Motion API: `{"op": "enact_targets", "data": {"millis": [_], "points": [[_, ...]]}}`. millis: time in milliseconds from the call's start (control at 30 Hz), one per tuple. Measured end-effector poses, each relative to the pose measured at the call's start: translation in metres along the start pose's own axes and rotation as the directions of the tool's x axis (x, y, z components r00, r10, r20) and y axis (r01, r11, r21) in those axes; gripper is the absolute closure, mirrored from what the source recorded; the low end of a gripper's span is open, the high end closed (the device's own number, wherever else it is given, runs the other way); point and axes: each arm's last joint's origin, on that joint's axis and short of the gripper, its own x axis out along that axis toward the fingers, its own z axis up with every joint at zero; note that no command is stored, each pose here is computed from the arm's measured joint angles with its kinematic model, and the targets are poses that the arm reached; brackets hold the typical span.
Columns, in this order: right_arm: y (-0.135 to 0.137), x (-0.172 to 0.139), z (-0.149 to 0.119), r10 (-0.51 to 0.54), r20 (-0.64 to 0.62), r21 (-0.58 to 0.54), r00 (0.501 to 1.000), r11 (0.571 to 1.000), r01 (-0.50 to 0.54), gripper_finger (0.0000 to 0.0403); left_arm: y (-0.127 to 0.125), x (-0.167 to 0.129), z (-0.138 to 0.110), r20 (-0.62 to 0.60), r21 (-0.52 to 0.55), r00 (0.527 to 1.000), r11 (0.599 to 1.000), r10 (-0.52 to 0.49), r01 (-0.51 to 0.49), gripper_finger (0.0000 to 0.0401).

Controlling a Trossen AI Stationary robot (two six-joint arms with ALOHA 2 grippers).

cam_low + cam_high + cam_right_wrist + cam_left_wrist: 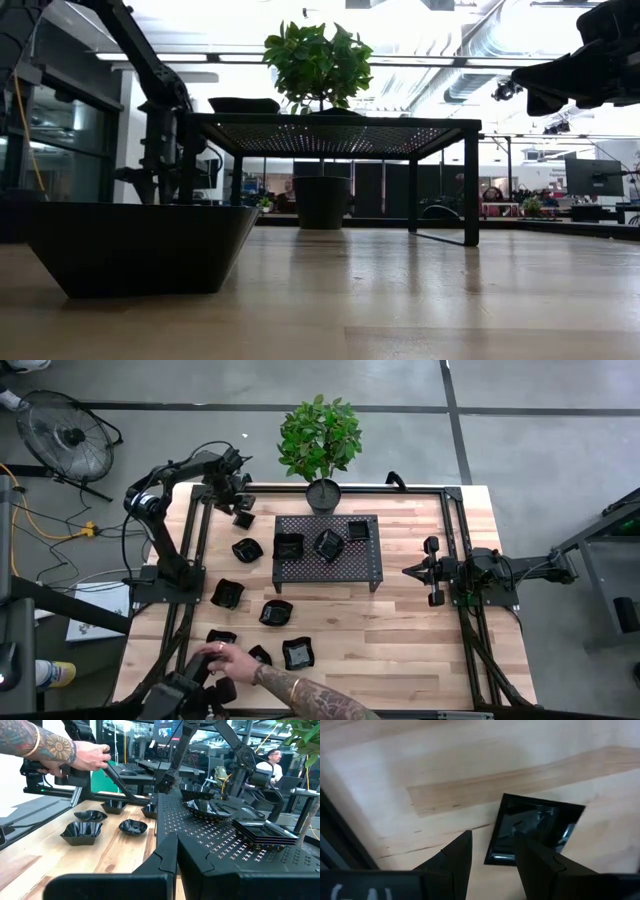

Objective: Pick & Place Mini shaped plates
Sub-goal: Stack the black square plate on top of the other black square plates on the shelf

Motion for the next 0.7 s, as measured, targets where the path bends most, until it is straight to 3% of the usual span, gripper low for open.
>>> {"op": "enact_targets", "data": {"millis": [700], "points": [[0.0,0.0,0.0,0.001,-0.001,0.0,1.0,1.0,-0.001,0.0398,-0.002,0.009,0.012,-0.077,-0.008,0.997,1.0,0.005,-0.006,0.0261]]}}
